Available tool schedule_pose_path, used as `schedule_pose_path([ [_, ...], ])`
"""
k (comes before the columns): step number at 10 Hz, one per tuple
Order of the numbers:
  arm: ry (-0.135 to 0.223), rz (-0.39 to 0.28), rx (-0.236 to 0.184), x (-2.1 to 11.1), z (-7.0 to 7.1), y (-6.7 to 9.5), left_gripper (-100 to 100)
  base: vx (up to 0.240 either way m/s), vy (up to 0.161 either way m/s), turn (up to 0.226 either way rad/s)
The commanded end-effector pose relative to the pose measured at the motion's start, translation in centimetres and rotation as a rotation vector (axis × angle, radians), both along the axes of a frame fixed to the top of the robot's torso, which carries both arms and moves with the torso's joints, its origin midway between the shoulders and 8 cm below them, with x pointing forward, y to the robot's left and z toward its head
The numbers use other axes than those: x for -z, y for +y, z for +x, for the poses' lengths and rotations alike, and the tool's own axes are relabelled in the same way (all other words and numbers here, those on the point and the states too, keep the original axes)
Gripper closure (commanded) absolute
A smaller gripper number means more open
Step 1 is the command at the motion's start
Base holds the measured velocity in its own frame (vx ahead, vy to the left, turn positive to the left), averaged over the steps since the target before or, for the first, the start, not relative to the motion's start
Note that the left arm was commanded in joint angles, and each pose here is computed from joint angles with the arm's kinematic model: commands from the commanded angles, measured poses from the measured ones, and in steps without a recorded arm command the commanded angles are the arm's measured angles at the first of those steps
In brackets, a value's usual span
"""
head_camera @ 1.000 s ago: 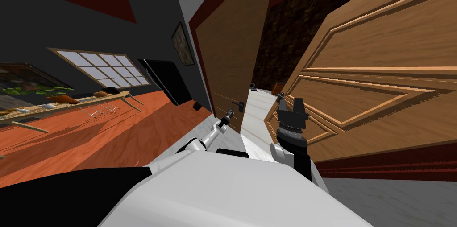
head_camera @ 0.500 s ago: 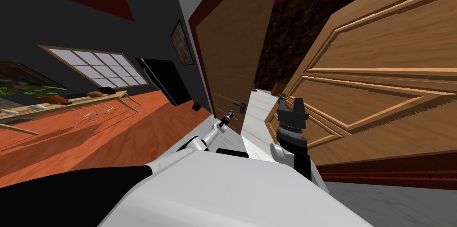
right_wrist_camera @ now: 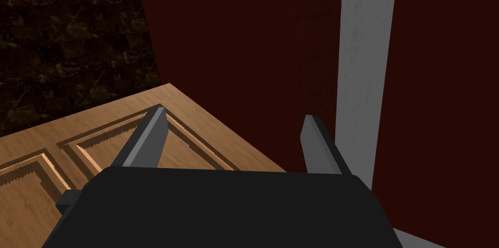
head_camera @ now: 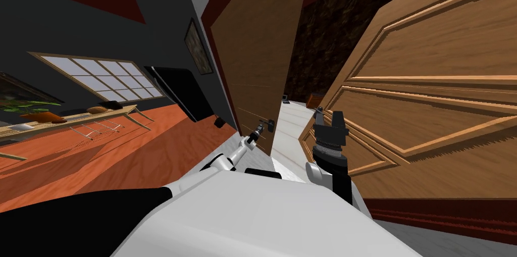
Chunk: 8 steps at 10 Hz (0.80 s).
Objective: Push the door open
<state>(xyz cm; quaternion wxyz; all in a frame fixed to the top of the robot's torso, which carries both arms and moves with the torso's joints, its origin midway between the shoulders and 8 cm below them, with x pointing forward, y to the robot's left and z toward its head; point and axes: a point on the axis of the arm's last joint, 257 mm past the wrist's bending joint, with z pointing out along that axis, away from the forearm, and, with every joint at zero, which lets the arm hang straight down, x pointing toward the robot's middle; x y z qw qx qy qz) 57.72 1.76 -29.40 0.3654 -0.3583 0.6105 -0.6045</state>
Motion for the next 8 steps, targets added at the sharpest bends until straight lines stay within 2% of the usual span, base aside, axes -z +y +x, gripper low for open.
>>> schedule_pose_path([
  [1,0.001,-0.004,-0.003,-0.01,0.03,-0.09,-100,0.184,-0.099,-0.026],
  [3,0.004,-0.015,-0.002,-0.11,-0.07,-0.69,-100,0.171,-0.084,-0.022],
  [4,0.003,-0.012,-0.002,-0.07,-0.04,-0.5,-100,0.071,-0.038,0.001],
  [5,0.003,-0.012,-0.002,-0.07,-0.04,-0.5,100,-0.008,0.004,0.003],
  [8,0.003,-0.012,-0.002,-0.07,-0.04,-0.5,100,-0.01,0.008,-0.009],
])
